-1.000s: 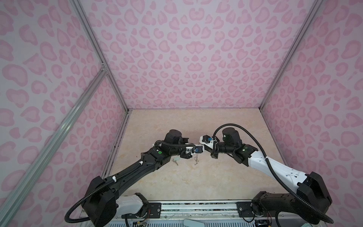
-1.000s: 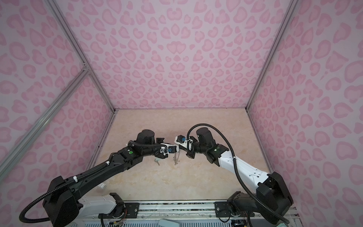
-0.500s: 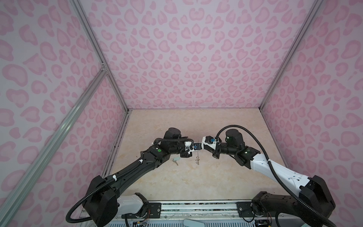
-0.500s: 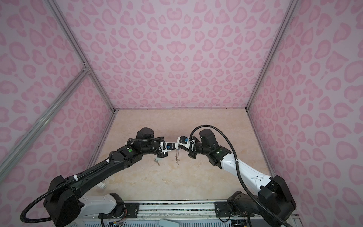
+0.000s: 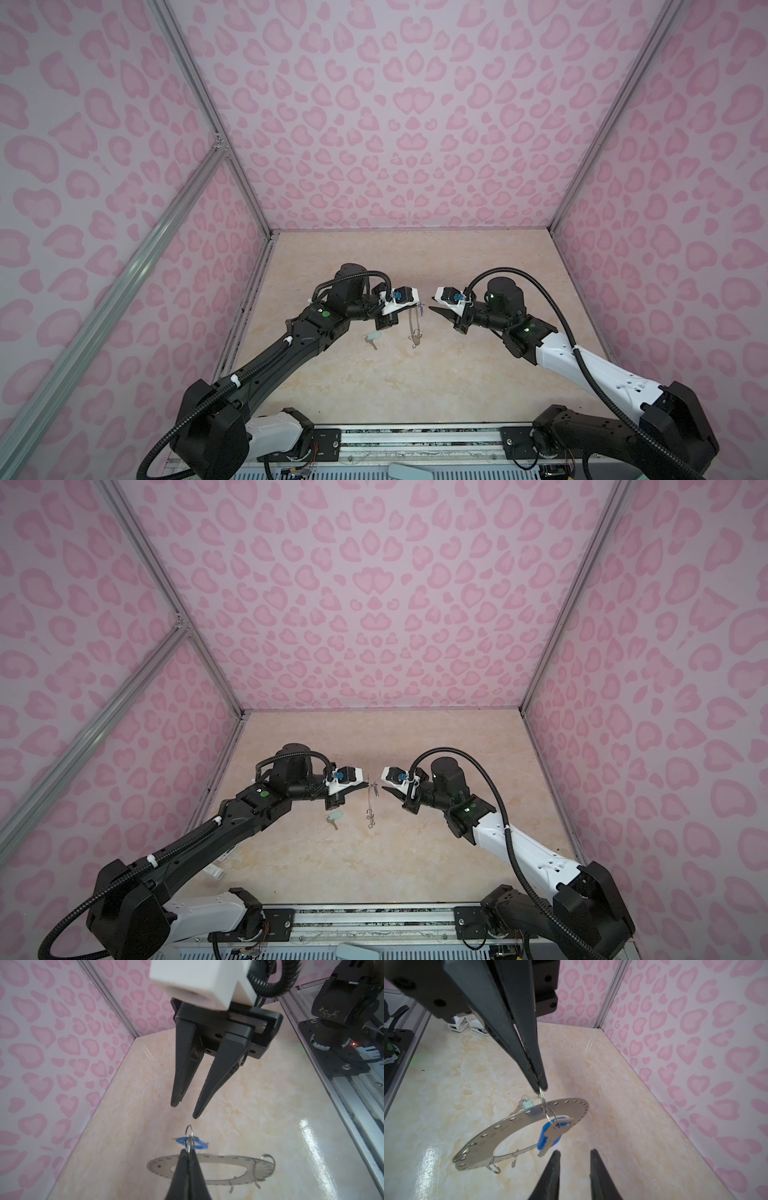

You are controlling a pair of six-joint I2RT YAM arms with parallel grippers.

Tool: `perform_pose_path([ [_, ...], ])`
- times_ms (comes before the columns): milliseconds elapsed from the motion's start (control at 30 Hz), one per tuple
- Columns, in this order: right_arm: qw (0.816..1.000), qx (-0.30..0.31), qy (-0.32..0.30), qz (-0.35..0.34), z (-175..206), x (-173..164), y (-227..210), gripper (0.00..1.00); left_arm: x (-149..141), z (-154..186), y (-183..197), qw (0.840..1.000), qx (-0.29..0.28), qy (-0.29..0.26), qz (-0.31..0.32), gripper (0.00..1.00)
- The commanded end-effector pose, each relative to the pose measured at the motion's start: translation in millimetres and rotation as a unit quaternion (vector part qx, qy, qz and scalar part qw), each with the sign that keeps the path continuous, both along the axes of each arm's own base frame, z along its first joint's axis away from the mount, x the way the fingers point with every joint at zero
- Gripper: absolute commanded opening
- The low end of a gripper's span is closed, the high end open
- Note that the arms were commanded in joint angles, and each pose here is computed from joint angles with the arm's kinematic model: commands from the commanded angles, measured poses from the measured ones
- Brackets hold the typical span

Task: Attach keys to a key ring
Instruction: Insert the key into the keyring.

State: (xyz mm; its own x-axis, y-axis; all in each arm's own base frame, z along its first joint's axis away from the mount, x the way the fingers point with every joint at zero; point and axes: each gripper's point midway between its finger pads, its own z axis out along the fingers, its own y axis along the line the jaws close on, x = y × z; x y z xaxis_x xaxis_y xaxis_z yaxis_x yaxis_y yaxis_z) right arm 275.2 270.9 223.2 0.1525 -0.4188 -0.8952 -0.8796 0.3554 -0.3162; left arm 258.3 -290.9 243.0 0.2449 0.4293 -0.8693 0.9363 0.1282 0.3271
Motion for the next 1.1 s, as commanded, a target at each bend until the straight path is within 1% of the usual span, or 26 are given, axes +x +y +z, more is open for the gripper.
perform_pose_path([
  [0,0.999,-0.001,-0.053,0.001,14.0,0.9,3.0,0.22,-0.3,24.0,-4.6,0.999,-0.042,-0.007,-0.012,0.03],
  [133,0.995,-0.016,-0.094,0.008,15.8,-7.1,2.9,0.2,4.3,27.0,-5.5,0.999,-0.051,0.006,-0.002,0.03],
  [267,0.994,-0.035,-0.106,0.002,15.0,-7.3,0.5,0.19,5.2,29.0,-6.2,0.998,-0.059,0.011,0.0,0.03],
  [367,0.992,-0.04,-0.121,-0.002,18.9,-7.2,1.4,0.19,4.5,26.2,-6.7,0.998,-0.059,0.015,-0.003,0.03],
  [467,0.989,-0.045,-0.14,-0.011,21.5,-6.0,2.7,0.22,3.7,25.2,-6.7,0.998,-0.058,0.016,-0.004,0.03],
  [567,0.987,-0.06,-0.146,-0.011,17.4,-4.5,4.3,0.23,4.0,23.9,-6.5,0.998,-0.056,0.016,-0.003,0.03],
  [667,0.986,-0.063,-0.152,-0.009,17.9,-4.1,6.9,0.22,6.3,22.0,-6.2,0.999,-0.051,0.016,0.002,0.03],
  [800,0.982,-0.075,-0.17,-0.024,17.1,-0.5,8.2,0.21,7.9,20.3,-5.9,0.999,-0.045,0.015,0.003,0.03],
  [1067,0.979,-0.078,-0.183,-0.05,20.1,7.9,3.9,0.21,8.5,18.8,-6.8,0.999,-0.042,0.015,0.001,0.03],
])
